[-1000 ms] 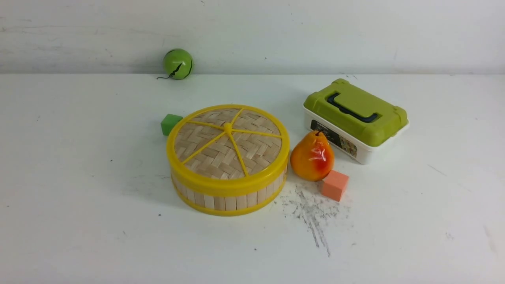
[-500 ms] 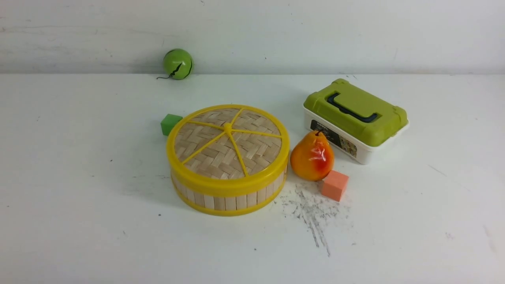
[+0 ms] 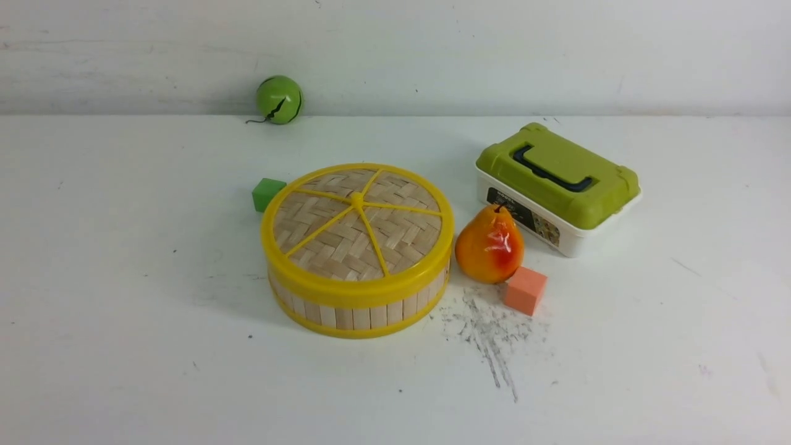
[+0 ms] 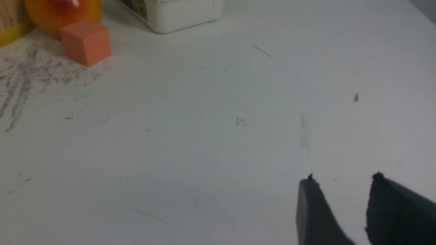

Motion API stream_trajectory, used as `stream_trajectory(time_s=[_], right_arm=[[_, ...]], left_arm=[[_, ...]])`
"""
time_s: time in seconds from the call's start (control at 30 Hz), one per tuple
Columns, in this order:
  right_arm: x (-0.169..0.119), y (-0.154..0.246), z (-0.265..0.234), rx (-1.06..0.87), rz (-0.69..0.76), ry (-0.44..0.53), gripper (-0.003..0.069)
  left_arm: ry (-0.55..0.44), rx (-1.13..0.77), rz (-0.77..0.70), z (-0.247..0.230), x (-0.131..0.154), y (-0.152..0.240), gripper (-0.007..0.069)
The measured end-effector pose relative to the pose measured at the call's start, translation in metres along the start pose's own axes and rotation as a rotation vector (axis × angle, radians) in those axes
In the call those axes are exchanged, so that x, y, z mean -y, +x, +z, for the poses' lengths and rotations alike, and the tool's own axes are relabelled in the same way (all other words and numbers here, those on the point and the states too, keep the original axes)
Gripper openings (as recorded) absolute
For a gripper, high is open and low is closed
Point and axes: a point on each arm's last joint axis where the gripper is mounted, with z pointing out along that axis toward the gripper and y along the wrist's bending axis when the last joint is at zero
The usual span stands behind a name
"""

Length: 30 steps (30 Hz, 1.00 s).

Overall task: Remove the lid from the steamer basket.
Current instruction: Use the left arm to lift the lid of the steamer

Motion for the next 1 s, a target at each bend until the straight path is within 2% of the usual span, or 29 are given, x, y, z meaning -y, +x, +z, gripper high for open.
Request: stream_trajectory(time_s=[0.2, 0.3, 0.37, 0.43, 0.53, 0.6, 0.67, 0.7, 0.77, 0.93, 1.0], right_arm=[[0.000, 0.000, 0.000, 0.000, 0.000, 0.000, 0.0240], [0.000, 0.000, 0.000, 0.000, 0.000, 0.000, 0.0240], [0.000, 0.000, 0.000, 0.000, 0.000, 0.000, 0.0240], [0.000, 0.000, 0.000, 0.000, 0.000, 0.000, 0.0240], [0.000, 0.000, 0.000, 0.000, 0.000, 0.000, 0.0240], [0.000, 0.000, 0.000, 0.000, 0.000, 0.000, 0.0240], [0.000, 0.000, 0.000, 0.000, 0.000, 0.000, 0.0240], [0.000, 0.000, 0.000, 0.000, 0.000, 0.000, 0.0240], [0.000, 0.000, 0.000, 0.000, 0.000, 0.000, 0.0240], [0.000, 0.000, 0.000, 0.000, 0.000, 0.000, 0.0240], [0.000, 0.000, 0.000, 0.000, 0.000, 0.000, 0.0240]], left_arm=[[-0.051, -0.077, -0.011, 0.042, 0.012, -0.052, 0.0057], [-0.101, -0.188, -0.013, 0.064, 0.013, -0.061, 0.0057], [-0.181, -0.372, -0.015, 0.092, 0.010, -0.064, 0.0057], [-0.226, -0.478, -0.017, 0.103, 0.008, -0.061, 0.0057], [-0.361, -0.813, -0.024, 0.125, -0.006, -0.030, 0.0057], [-0.399, -0.915, -0.028, 0.128, -0.011, -0.015, 0.0057], [-0.483, -1.143, -0.042, 0.129, -0.023, 0.020, 0.0057], [-0.486, -1.150, -0.043, 0.129, -0.023, 0.020, 0.0058], [-0.560, -1.361, -0.056, 0.129, -0.035, 0.058, 0.0061], [-0.640, -1.572, -0.152, 0.128, -0.045, 0.105, 0.0062], [-0.654, -1.671, -0.262, 0.128, -0.043, 0.126, 0.0062]])
